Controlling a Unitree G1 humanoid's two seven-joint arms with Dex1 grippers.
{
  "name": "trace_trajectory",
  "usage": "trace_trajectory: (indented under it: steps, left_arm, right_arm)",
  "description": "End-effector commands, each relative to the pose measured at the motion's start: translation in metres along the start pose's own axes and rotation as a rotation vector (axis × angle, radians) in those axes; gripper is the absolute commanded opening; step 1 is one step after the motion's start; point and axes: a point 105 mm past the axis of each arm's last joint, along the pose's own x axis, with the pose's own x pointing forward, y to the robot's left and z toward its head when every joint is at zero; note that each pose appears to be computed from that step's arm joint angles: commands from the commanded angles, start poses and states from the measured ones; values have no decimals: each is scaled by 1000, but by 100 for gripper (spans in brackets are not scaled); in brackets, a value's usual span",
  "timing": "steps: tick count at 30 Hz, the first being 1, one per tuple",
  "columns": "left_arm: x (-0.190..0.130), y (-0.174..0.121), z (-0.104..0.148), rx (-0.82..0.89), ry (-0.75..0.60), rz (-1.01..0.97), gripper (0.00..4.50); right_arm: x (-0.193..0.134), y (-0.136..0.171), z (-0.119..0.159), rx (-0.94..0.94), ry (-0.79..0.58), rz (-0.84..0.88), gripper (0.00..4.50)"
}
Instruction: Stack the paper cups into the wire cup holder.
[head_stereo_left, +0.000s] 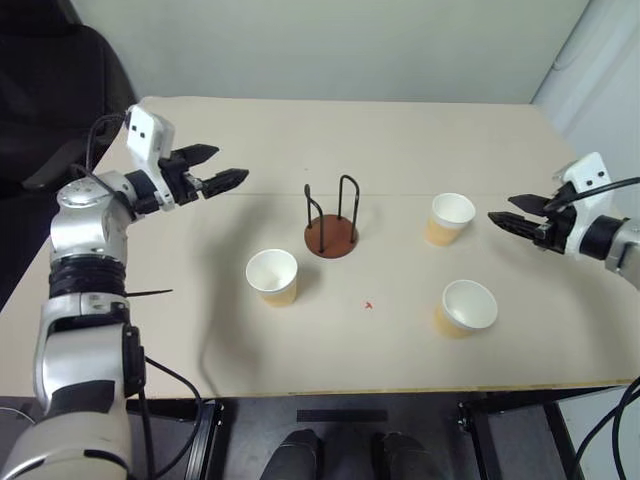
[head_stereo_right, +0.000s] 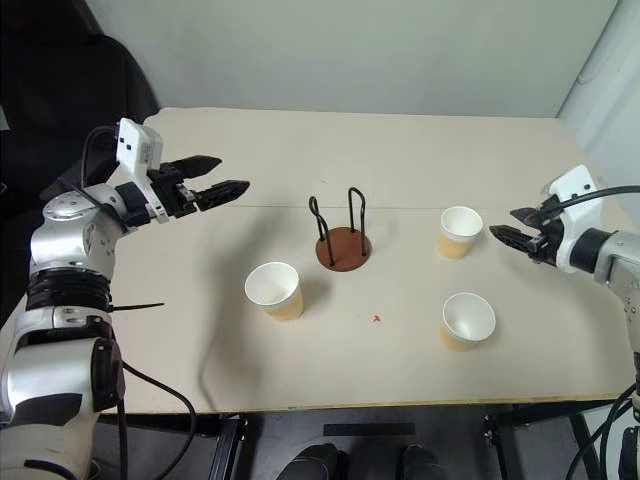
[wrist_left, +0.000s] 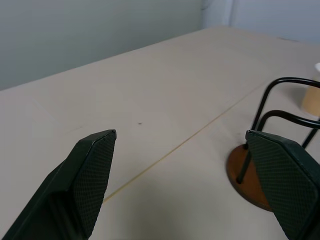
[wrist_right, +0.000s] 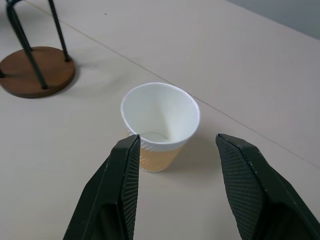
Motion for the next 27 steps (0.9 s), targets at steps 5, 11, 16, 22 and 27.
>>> trace_trajectory:
  steps: [5, 11, 16, 22, 27]
  left_arm:
    - [18, -8, 21, 38, -39, -69, 445]
    - [22, -26, 35, 62, -13, -233, 445]
    - [23, -32, 40, 61, 0, -290, 445]
    - [17, -64, 49, 69, 101, -590, 445]
    - [19, -71, 36, 132, 184, -626, 445]
  right_arm:
    - [-15, -4, 22, -50, -39, -16, 238]
    - [-25, 13, 43, -31, -58, 79, 238]
    - [-31, 19, 44, -27, -40, 127, 238]
    - [-39, 54, 75, -70, -59, 295, 238]
    - [-40, 48, 78, -60, -62, 276, 238]
